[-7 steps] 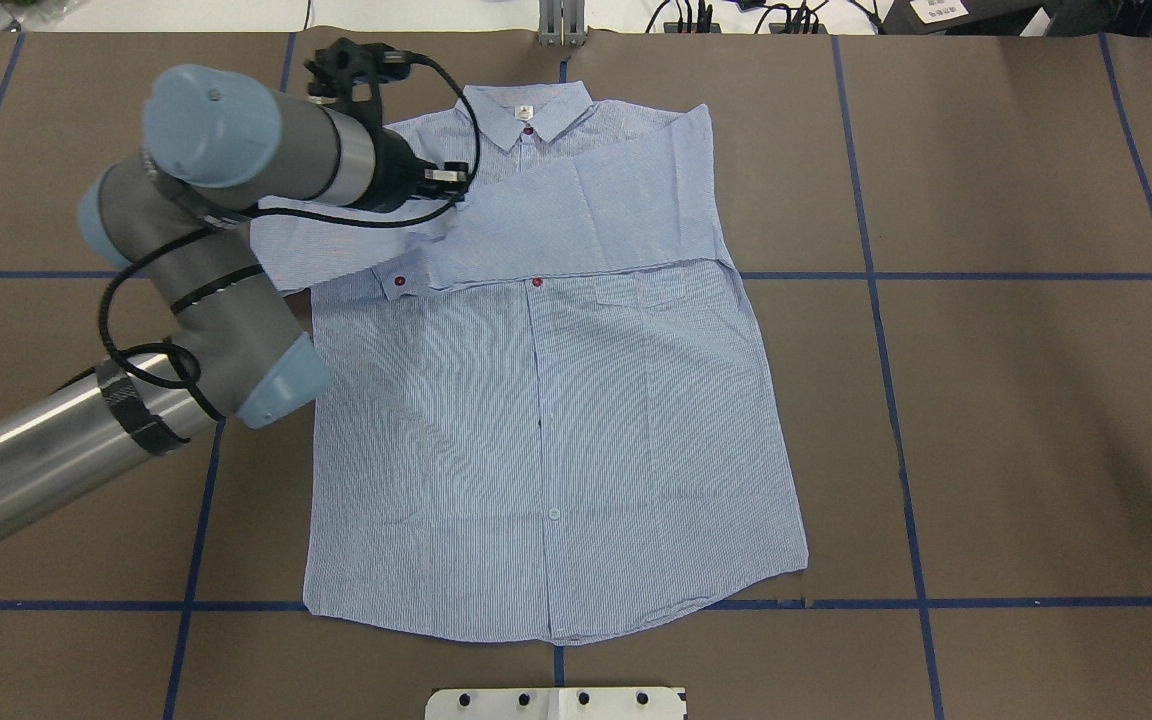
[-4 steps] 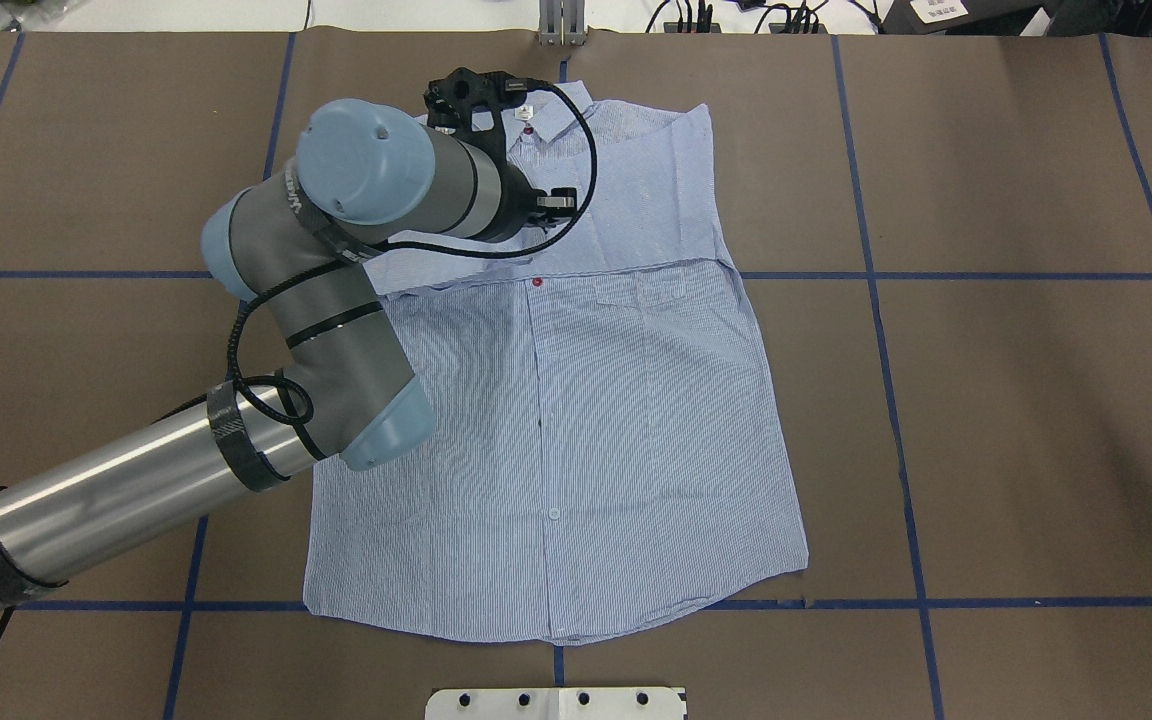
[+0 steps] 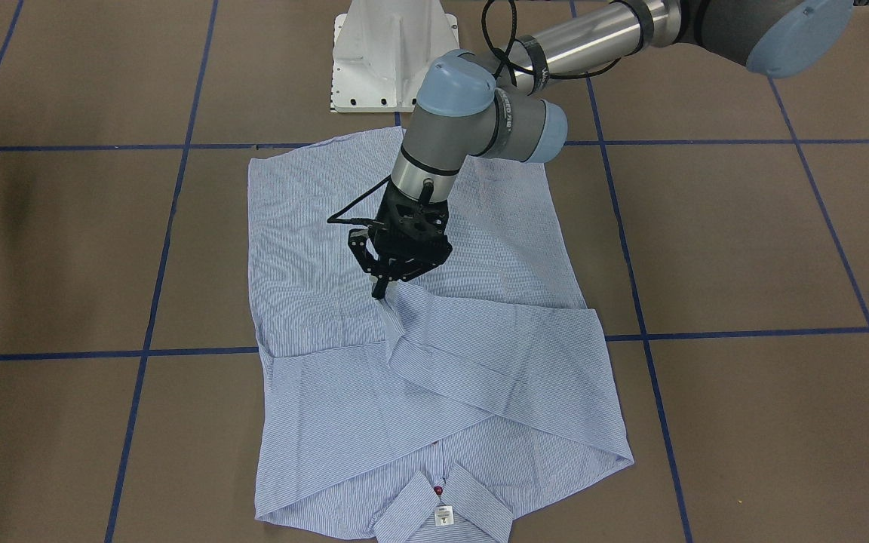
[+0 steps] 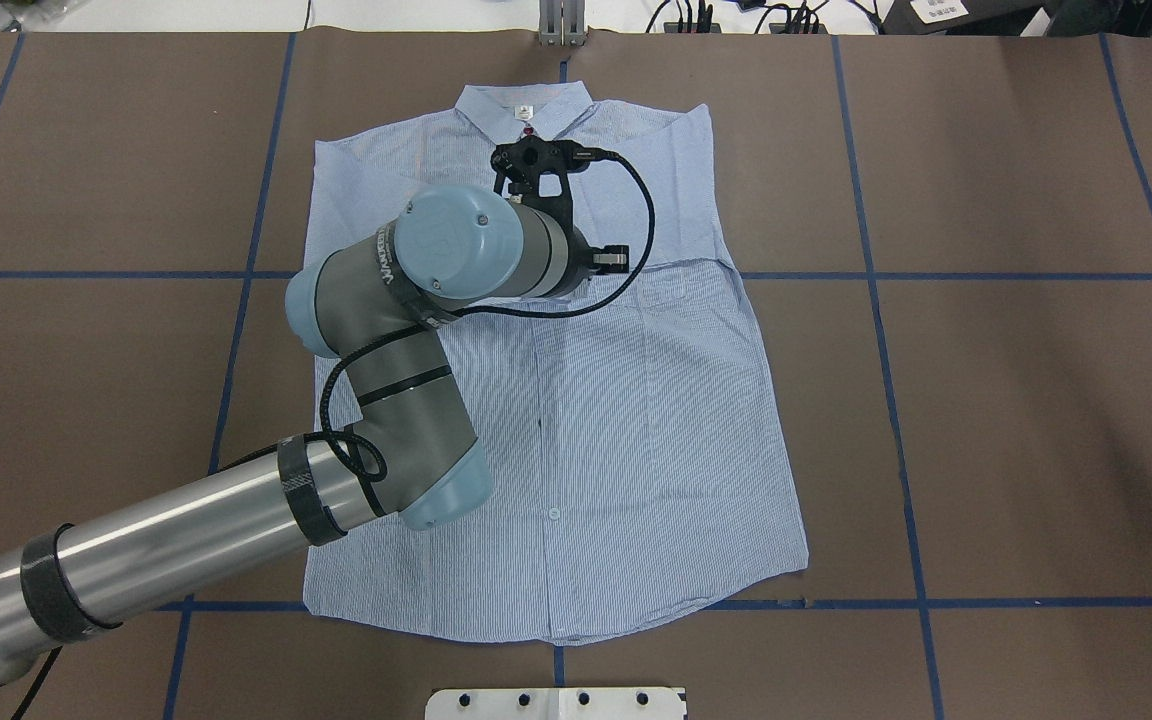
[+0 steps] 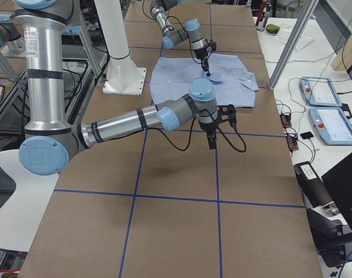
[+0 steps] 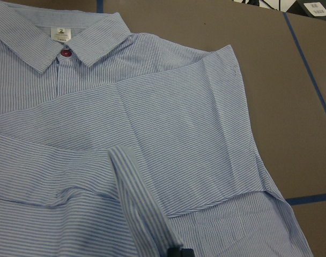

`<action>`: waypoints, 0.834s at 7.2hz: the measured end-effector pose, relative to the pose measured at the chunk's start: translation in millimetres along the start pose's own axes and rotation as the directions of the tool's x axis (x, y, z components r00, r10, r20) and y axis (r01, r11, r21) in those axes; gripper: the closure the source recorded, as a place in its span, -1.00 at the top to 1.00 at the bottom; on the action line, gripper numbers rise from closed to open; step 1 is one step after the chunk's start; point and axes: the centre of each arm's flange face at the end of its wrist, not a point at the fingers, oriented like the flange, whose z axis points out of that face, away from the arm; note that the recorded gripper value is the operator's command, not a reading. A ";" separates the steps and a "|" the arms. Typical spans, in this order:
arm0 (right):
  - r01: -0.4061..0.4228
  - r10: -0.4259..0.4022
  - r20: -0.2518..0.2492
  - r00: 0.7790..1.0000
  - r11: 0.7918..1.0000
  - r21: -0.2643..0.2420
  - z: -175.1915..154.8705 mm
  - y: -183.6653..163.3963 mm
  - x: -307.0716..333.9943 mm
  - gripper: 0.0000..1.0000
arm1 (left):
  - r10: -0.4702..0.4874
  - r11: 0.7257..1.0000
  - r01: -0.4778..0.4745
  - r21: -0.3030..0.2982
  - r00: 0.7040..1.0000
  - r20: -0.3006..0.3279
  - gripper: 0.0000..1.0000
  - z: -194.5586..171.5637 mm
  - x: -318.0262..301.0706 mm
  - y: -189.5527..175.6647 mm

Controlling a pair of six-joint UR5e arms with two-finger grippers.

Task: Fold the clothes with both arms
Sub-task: 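Carry the grasped sleeve across the shirt front past the buttons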

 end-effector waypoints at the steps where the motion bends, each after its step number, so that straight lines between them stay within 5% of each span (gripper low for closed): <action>1: -0.001 0.001 0.000 1.000 1.000 0.000 0.0 0.0 0.0 1.00 | 0.005 1.000 -0.005 -0.001 1.000 -0.003 -1.00 4.2 12.6 7.6; 2: -0.002 0.002 0.000 1.000 1.000 0.000 0.0 0.2 0.1 1.00 | 0.008 1.000 -0.008 -0.005 1.000 -0.003 0.69 9.5 23.9 13.6; 3: -0.004 0.004 -0.001 1.000 1.000 -0.001 0.2 1.1 0.8 1.00 | 0.010 1.000 -0.010 -0.008 1.000 -0.004 1.00 13.8 31.1 16.4; 6: -0.005 0.005 0.000 1.000 1.000 -0.001 -0.8 2.8 0.6 1.00 | 0.019 1.000 -0.019 -0.004 1.000 -0.021 1.00 10.0 46.7 19.1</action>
